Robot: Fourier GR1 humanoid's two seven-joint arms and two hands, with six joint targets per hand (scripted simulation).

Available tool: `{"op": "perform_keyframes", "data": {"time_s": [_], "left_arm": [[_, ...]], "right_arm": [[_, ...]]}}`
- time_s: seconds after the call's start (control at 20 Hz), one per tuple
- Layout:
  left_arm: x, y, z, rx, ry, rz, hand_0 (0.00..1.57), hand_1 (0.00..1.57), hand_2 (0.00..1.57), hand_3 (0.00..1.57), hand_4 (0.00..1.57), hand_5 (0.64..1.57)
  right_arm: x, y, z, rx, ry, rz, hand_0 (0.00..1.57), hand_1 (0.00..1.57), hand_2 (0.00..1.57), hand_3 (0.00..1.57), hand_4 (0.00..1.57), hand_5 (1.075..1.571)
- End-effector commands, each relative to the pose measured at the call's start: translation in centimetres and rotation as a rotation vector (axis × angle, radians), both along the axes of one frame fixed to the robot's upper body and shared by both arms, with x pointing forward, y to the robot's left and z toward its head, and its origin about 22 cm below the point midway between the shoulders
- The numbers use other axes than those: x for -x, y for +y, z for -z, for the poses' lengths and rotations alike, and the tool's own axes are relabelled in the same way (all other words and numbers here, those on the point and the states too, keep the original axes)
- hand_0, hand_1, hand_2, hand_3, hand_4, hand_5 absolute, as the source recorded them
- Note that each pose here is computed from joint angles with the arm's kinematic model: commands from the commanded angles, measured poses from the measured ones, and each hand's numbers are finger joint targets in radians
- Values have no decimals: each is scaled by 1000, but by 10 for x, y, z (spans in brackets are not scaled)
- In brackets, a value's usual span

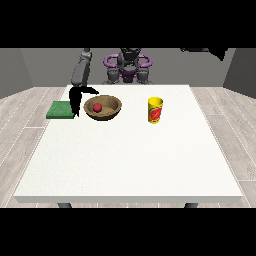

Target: Pick the cup and pour the ball into the bowl, then pick the bowl and place it on the pad

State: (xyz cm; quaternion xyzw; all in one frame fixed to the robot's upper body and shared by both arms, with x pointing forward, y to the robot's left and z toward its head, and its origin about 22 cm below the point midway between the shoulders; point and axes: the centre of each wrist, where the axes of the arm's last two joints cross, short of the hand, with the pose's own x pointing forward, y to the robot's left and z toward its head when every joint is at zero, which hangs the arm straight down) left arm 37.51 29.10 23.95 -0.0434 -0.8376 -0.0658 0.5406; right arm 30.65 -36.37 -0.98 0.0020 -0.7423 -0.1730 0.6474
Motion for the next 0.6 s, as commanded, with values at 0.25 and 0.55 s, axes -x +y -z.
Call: {"op": "perform_keyframes", "data": {"time_s": [0.25, 0.55], "left_arm": [[19, 89, -3, 18, 14, -40, 0, 0, 0, 0, 279, 1508], [31, 107, -22, 44, -28, -55, 0, 0, 0, 0, 244, 1494]], "right_arm": [[-10, 42, 36, 1, 44, -45, 0, 0, 0, 0, 0, 1568], [-26, 39, 39, 19, 28, -54, 0, 0, 0, 0, 0, 1571]]}}
